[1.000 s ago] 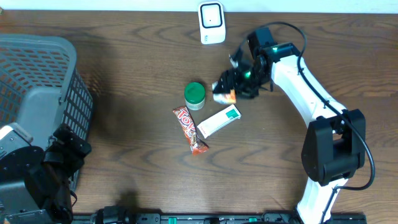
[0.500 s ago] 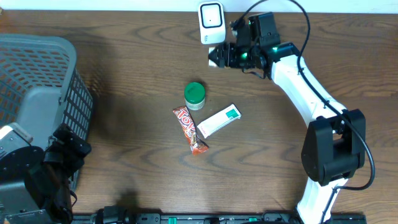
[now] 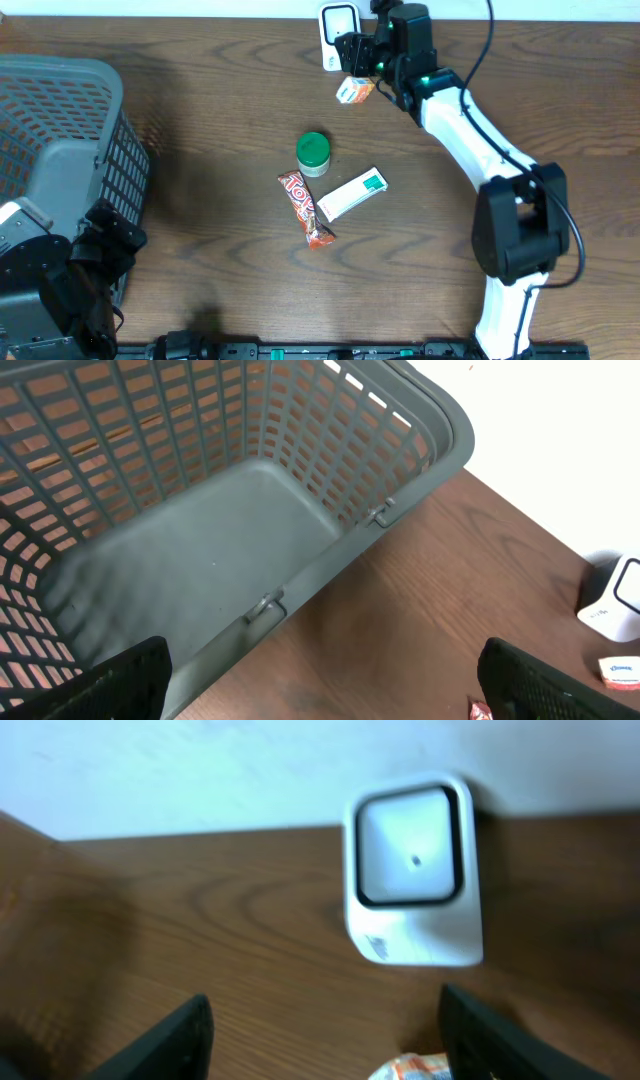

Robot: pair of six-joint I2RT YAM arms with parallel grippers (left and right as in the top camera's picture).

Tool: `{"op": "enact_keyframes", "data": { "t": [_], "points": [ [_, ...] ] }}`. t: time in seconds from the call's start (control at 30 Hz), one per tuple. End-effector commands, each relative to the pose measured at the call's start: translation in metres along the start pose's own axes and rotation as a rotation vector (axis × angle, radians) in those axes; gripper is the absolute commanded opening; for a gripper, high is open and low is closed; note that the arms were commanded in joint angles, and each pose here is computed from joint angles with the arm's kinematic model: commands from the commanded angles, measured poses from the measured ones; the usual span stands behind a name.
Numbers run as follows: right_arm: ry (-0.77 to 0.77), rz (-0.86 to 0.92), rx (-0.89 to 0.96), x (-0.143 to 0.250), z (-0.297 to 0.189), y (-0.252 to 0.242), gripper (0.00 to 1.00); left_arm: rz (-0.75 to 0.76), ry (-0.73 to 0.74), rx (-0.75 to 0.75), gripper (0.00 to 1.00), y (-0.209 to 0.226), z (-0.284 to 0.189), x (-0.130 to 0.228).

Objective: Scan the item barcode
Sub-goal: 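Carry the orange box up to the white scanner with the right gripper, then rotate the orange box so its barcode faces the scanner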

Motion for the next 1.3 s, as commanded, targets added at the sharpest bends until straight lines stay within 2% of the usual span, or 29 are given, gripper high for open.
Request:
{"op": "enact_keyframes", "data": {
  "t": [0.0, 0.13, 0.27, 0.53, 0.8, 1.1, 1.13, 1.27],
  "points": [
    [0.058, -0.013, 0.064, 0.015, 0.011, -0.003, 0.86, 0.002, -0.012, -0.014, 0.98, 0.002, 0.000, -0.001],
    [0.111, -0.072, 0.154, 0.025, 0.011, -0.004, 0.93, 0.002, -0.011, -0.014, 0.98, 0.002, 0.000, -0.001],
    [0.159, -0.076, 0.208, 0.035, 0.011, -0.008, 0.95, 0.002, -0.012, -0.014, 0.98, 0.002, 0.000, -0.001],
    [0.174, -0.079, 0.210, 0.041, 0.015, -0.010, 0.97, 0.002, -0.012, -0.014, 0.98, 0.002, 0.000, -0.001],
    [0.308, -0.195, 0.136, 0.088, 0.047, -0.004, 0.99, 0.002, -0.012, -0.014, 0.98, 0.002, 0.000, -0.001],
    [0.296, -0.248, 0.099, 0.086, 0.044, 0.028, 0.99, 0.002, -0.012, -0.014, 0.98, 0.002, 0.000, -0.001],
    [0.307, -0.249, 0.108, 0.089, 0.045, 0.027, 0.98, 0.002, -0.012, -0.014, 0.98, 0.002, 0.000, -0.001],
    [0.352, -0.250, 0.145, 0.096, 0.042, 0.023, 0.75, 0.002, -0.011, -0.015, 0.98, 0.002, 0.000, -0.001]
  ]
}}
Point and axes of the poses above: each gripper's point midway between its finger pads, its own z axis out along the fingers, its own y axis along the line the jaws close on, x = y × z, the point moved 8 cm from there along -z, back along the fingers, and after that the axes turned 11 degrees about -z, right-handed, at the moved point
